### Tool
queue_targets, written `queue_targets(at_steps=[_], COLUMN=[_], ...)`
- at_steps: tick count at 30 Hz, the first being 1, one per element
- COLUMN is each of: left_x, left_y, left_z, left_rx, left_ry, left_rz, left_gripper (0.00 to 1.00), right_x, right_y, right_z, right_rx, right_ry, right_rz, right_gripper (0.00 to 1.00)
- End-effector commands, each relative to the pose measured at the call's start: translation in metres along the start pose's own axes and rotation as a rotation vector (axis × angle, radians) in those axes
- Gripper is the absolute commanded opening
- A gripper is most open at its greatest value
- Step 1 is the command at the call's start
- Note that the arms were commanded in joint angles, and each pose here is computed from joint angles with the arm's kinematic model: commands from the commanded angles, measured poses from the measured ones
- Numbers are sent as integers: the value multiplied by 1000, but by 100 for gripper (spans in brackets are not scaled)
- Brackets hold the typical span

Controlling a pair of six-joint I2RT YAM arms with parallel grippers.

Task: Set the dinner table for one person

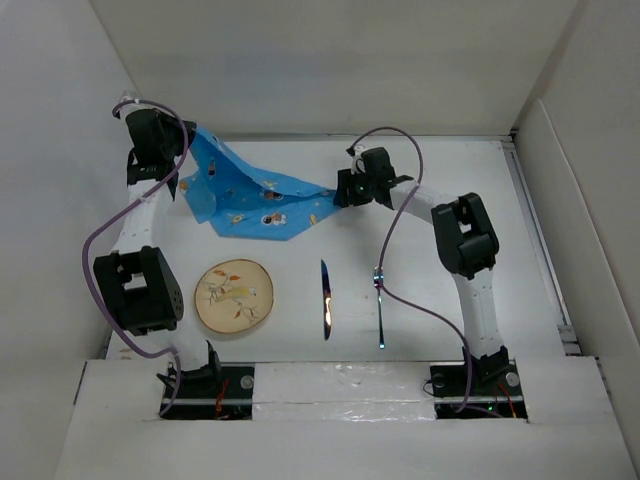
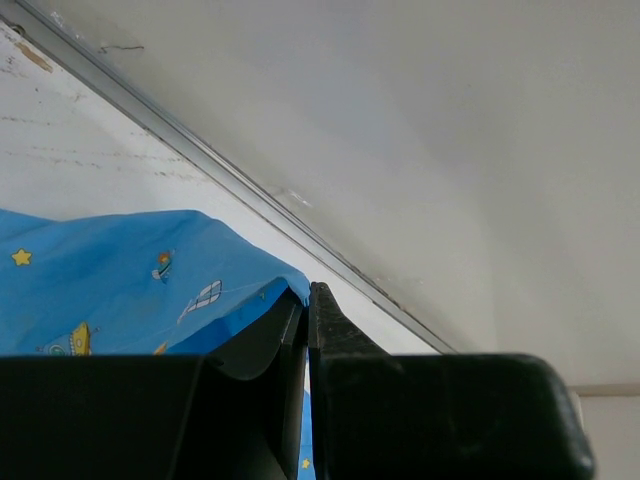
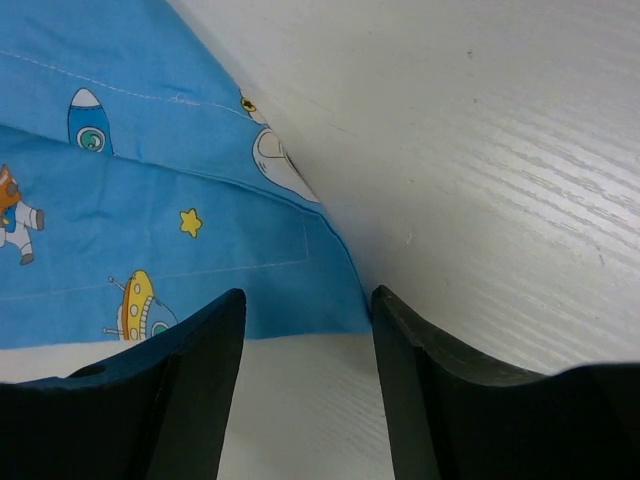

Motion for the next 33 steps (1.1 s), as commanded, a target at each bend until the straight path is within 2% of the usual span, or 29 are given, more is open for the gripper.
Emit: queue_targets(at_steps=[1, 2, 4, 5, 6, 10, 12, 14, 16, 17, 18, 19, 20, 22, 24, 26, 27, 28, 29, 30, 31, 32, 33], left_x=[-28, -29, -29, -29, -29, -29, -31, -33, -41, -40, -37, -49, -48, -57, -60, -70, -68, -74, -70, -70, -53, -46, -25], left_y=[13, 14, 14, 13, 13, 13, 14, 12, 10, -1, -8, -27, -26, -28, -19, 0, 2, 17, 22, 27, 27, 27, 16], left_z=[-39, -39, -39, -38, -38, -38, -41, -45, -61, -58, -58, -79, -89, -109, -135, -165, -164, -170, -168, -169, -143, -131, -96], left_rx=[93, 93, 92, 88, 88, 89, 95, 105, 137, 136, 124, 166, 192, 242, 325, 413, 426, 450, 459, 495, 449, 440, 392], left_ry=[-29, -31, -31, -30, -30, -23, -25, -19, -12, -2, 20, 33, 41, 39, 47, 26, 21, 10, 7, -6, 9, 12, 31], left_rz=[-73, -79, -82, -79, -81, -79, -85, -89, -90, -64, -37, -6, 30, 26, 60, 57, 56, 39, 41, 20, 44, 44, 70], left_gripper=[0, 0, 0, 0, 0, 0, 0, 0, 0, 0, 0, 0, 0, 0, 0, 0, 0, 0, 0, 0, 0, 0, 0], right_x=[-3, -3, -5, -8, -8, -49, -83, -123, -143, -182, -183, -225, -256, -271, -305, -315, -304, -305, -306, -261, -255, -240, -222], right_y=[-3, -3, 1, 3, 6, 30, 57, 87, 103, 128, 132, 166, 197, 214, 266, 302, 299, 332, 342, 304, 327, 322, 310], right_z=[12, 14, 13, 15, 11, 5, 6, -2, -18, -30, -39, -64, -69, -73, -68, -76, -80, -68, -62, -73, -60, -61, -56], right_rx=[-121, -131, -146, -152, -146, -115, -96, -33, 59, 101, 131, 252, 295, 352, 400, 496, 523, 532, 524, 509, 496, 493, 457], right_ry=[-38, -40, -56, -61, -73, -81, -65, -42, -35, -23, -29, -3, 12, 38, 99, 111, 124, 131, 146, 130, 126, 107, 67], right_rz=[4, 2, -19, -37, -46, -198, -288, -379, -401, -479, -443, -495, -558, -588, -667, -703, -668, -709, -762, -649, -688, -679, -653], right_gripper=[55, 42, 26, 7, 0, 0, 0, 0, 0, 0, 0, 0, 0, 0, 0, 0, 0, 0, 0, 0, 0, 0, 0])
Point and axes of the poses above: each gripper's point midway between its finger pads, its own y axis back along the fingers, its own z axis along the line the jaws close on, x = y × z, the point moved 1 cm from there along y, back along the fingers, and after that the axes turned 9 degrees about y, right-handed, at the moved point
